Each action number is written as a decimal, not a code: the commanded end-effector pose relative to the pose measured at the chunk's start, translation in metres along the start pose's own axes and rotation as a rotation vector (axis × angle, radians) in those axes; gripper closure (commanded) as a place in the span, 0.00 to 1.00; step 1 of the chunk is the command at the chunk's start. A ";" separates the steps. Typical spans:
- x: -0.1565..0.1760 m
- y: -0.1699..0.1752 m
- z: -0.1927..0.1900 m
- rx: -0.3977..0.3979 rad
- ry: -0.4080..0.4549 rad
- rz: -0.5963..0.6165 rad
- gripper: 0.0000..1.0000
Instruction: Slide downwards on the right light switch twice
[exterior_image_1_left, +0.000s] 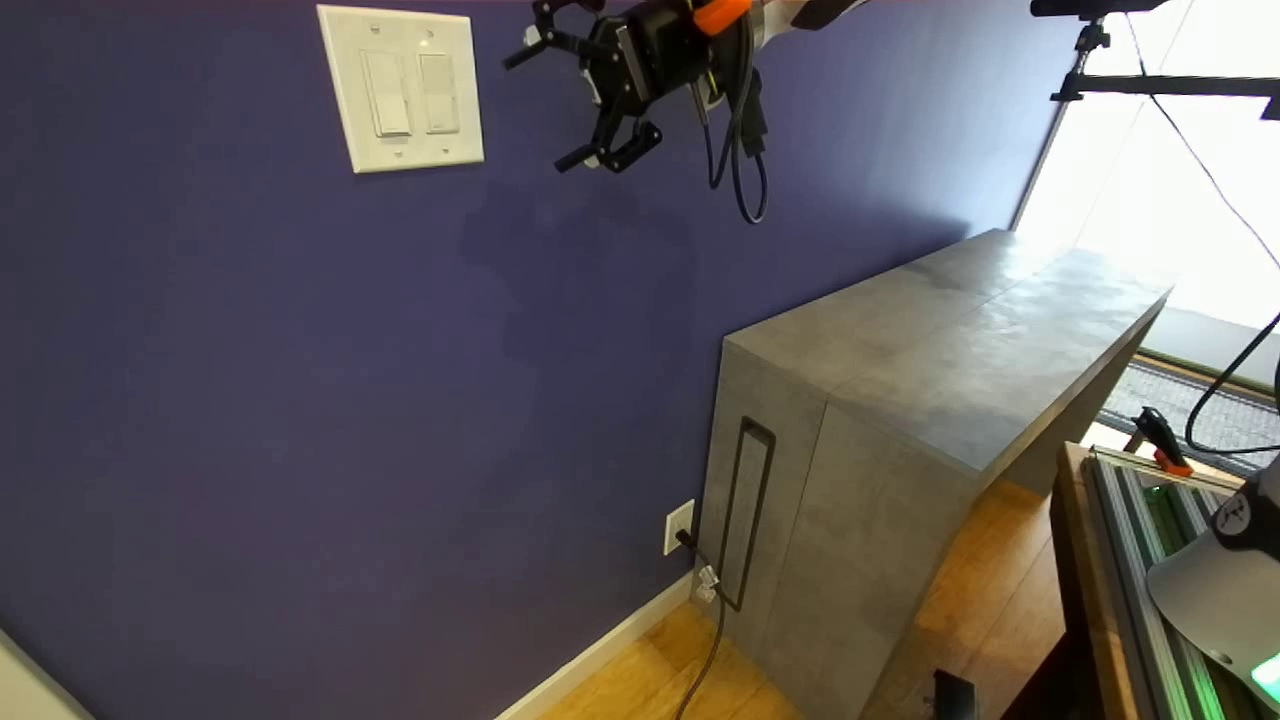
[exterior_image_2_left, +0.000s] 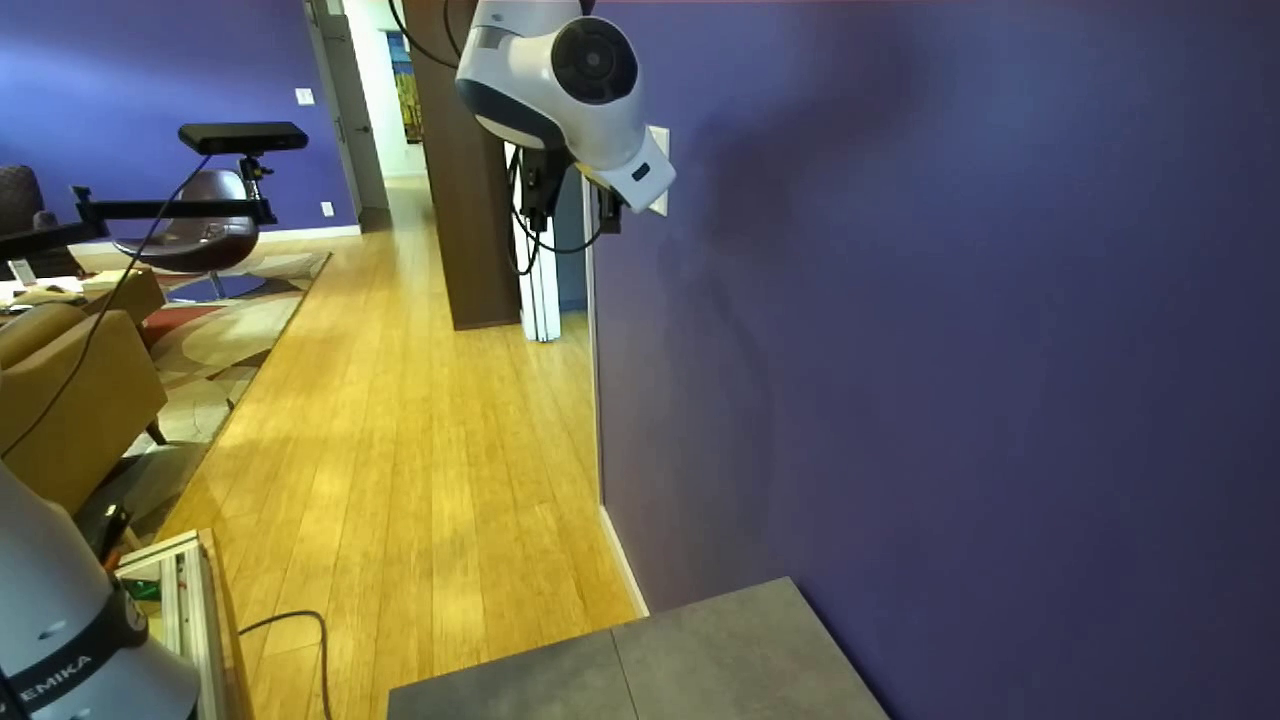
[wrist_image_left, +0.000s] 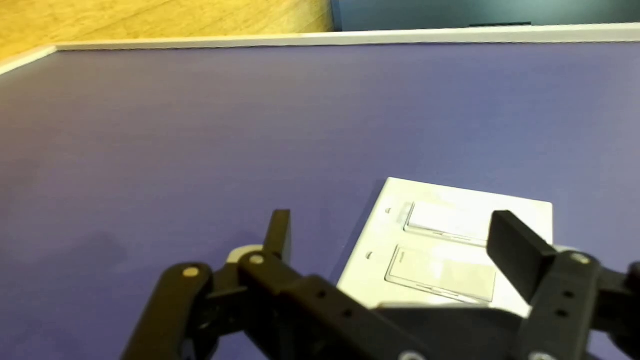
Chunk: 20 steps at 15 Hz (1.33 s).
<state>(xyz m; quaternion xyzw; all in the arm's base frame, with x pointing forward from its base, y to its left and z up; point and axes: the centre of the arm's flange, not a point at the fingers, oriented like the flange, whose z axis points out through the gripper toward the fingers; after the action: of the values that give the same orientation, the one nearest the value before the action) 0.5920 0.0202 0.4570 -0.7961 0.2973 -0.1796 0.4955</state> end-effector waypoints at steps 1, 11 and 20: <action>0.003 -0.001 0.009 0.005 0.026 0.013 0.00; 0.008 -0.003 0.044 0.085 0.179 0.021 0.00; 0.017 0.004 0.066 0.129 0.222 0.077 0.00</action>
<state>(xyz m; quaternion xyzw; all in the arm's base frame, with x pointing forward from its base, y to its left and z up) 0.6300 0.0428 0.4265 -0.7370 0.3619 -0.2542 0.5111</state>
